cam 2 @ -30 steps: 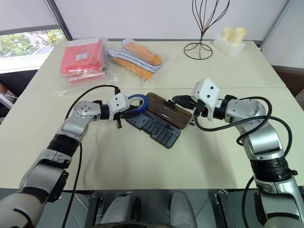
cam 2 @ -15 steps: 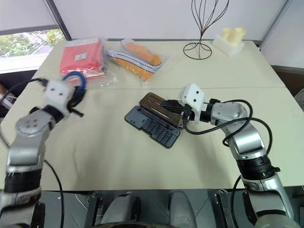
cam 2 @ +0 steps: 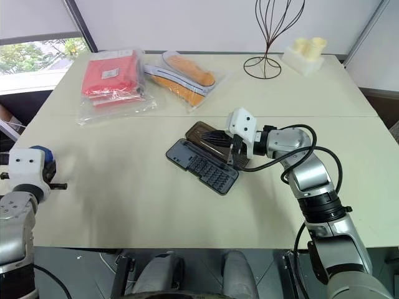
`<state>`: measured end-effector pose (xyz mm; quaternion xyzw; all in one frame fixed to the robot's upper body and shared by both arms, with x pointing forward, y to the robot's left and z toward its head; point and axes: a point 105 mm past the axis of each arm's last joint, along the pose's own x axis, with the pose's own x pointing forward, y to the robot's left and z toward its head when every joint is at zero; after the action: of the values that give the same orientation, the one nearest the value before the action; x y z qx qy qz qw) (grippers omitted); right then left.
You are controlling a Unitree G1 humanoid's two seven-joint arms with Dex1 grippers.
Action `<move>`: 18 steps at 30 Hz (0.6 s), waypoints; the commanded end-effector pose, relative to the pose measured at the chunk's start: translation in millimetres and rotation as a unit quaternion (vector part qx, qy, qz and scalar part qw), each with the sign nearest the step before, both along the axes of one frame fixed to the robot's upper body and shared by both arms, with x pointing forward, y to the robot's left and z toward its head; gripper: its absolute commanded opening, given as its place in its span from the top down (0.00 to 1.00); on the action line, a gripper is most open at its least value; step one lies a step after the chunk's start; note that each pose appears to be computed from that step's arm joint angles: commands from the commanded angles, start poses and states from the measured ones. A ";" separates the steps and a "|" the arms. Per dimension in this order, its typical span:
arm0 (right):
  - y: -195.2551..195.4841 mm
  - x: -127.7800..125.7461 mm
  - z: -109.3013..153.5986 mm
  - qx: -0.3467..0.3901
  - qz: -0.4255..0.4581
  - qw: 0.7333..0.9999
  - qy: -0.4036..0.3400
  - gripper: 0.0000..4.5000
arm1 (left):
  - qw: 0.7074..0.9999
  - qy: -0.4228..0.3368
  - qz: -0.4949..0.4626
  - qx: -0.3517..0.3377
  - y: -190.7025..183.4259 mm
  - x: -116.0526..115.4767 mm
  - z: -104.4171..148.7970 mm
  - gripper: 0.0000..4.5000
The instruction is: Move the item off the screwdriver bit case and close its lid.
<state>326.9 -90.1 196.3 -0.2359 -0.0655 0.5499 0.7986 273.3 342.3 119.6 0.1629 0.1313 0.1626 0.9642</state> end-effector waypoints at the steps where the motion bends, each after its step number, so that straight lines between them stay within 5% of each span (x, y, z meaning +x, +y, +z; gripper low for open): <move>1: 1.4 -4.2 16.5 0.006 0.007 0.999 -0.032 1.00 | 1.000 -0.005 0.020 0.002 11.1 -3.6 -1.4 0.91; 3: -0.8 -5.0 16.7 0.005 0.002 0.999 -0.033 1.00 | 1.000 0.004 0.024 0.001 15.3 -3.7 -7.2 0.91; 11: -7.2 -7.5 17.2 0.005 -0.015 0.999 -0.035 1.00 | 1.000 -0.001 0.021 0.001 19.5 3.5 -8.3 0.04; 18: -11.7 -9.7 15.4 0.003 -0.025 0.999 -0.028 1.00 | 0.997 -0.066 -0.031 -0.001 -6.3 20.3 27.6 0.02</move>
<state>321.0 -97.8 197.3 -0.2415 -0.0601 0.5314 0.8097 287.5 346.6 115.9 0.1423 0.1182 0.1578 0.9700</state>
